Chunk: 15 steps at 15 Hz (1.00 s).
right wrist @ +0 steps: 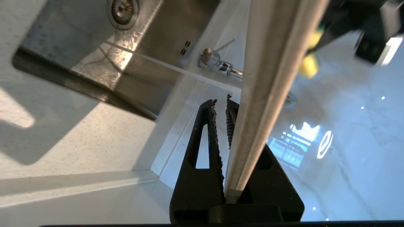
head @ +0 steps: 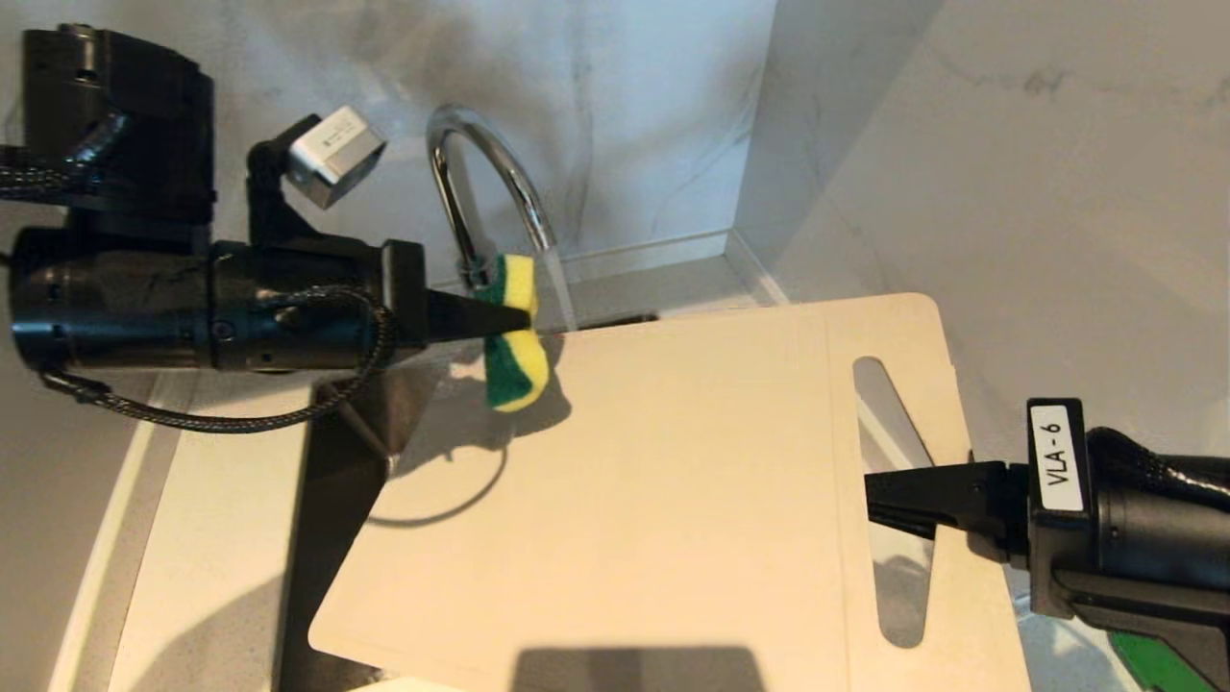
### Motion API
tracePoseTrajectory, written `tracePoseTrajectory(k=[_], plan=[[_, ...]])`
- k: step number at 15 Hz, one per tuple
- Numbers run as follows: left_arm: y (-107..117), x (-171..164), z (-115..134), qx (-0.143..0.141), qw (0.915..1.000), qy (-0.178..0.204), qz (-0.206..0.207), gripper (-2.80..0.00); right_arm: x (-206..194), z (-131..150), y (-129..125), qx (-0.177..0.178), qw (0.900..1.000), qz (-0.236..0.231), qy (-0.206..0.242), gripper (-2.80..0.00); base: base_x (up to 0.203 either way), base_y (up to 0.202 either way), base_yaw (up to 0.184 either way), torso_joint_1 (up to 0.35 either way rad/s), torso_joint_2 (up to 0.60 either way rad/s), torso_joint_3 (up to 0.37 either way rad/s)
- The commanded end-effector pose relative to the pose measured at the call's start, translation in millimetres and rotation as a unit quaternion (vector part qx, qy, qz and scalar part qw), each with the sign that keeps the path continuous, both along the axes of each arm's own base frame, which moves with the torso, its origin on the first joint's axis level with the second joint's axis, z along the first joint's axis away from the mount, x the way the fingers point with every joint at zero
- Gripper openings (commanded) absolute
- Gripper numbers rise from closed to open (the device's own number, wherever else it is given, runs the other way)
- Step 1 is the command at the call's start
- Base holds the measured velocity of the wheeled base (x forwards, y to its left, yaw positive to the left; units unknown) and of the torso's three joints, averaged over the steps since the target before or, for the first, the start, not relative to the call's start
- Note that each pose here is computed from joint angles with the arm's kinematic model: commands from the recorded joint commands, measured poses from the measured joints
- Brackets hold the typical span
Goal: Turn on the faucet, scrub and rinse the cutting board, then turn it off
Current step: Put down the cleaning cloth
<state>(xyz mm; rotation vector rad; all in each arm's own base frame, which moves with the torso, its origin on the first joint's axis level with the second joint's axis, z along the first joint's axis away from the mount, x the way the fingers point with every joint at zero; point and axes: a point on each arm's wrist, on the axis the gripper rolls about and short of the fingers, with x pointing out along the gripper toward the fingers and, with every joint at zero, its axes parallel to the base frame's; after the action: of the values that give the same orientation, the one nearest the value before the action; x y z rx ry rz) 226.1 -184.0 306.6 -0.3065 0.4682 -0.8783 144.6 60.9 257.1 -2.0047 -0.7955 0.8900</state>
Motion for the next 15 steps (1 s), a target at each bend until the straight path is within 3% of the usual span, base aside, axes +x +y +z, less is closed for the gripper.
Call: tracePoseTrajectory(k=[1,4,7,9,13,15], plan=[[-37.4,18.3,-21.3,0.02,0.9993,0.023,-0.019,-2.8,-5.5,-2.1,-1.6,-0.002,1.0,0.004,-0.005,-2.8,0.0,0.0,0.0,0.0,0.0,0.0],[-57.1,34.1,-27.6,0.009,0.9989,0.045,-0.006,-2.8,-4.5,-3.7,-1.3,-0.003,1.0,0.003,-0.001,-2.8,0.0,0.0,0.0,0.0,0.0,0.0],[-62.0,41.7,-42.6,0.024,0.9978,0.062,-0.002,-2.8,-4.8,-4.0,-1.4,-0.003,1.0,0.003,0.0,-2.8,0.0,0.0,0.0,0.0,0.0,0.0],[-47.8,47.9,-42.2,0.022,0.9974,0.066,0.018,-2.8,-5.1,-4.6,-1.5,-0.003,1.0,0.003,0.001,-2.8,0.0,0.0,0.0,0.0,0.0,0.0],[4.6,58.0,-33.2,0.011,0.9959,0.065,0.063,-2.8,-4.7,-5.4,-1.6,-0.001,1.0,0.001,0.006,-2.8,0.0,0.0,0.0,0.0,0.0,0.0],[28.0,59.6,-40.2,0.031,0.9946,0.06,0.079,-2.8,-4.8,-3.4,-1.7,0.002,1.0,-0.001,0.004,-2.8,0.0,0.0,0.0,0.0,0.0,0.0]])
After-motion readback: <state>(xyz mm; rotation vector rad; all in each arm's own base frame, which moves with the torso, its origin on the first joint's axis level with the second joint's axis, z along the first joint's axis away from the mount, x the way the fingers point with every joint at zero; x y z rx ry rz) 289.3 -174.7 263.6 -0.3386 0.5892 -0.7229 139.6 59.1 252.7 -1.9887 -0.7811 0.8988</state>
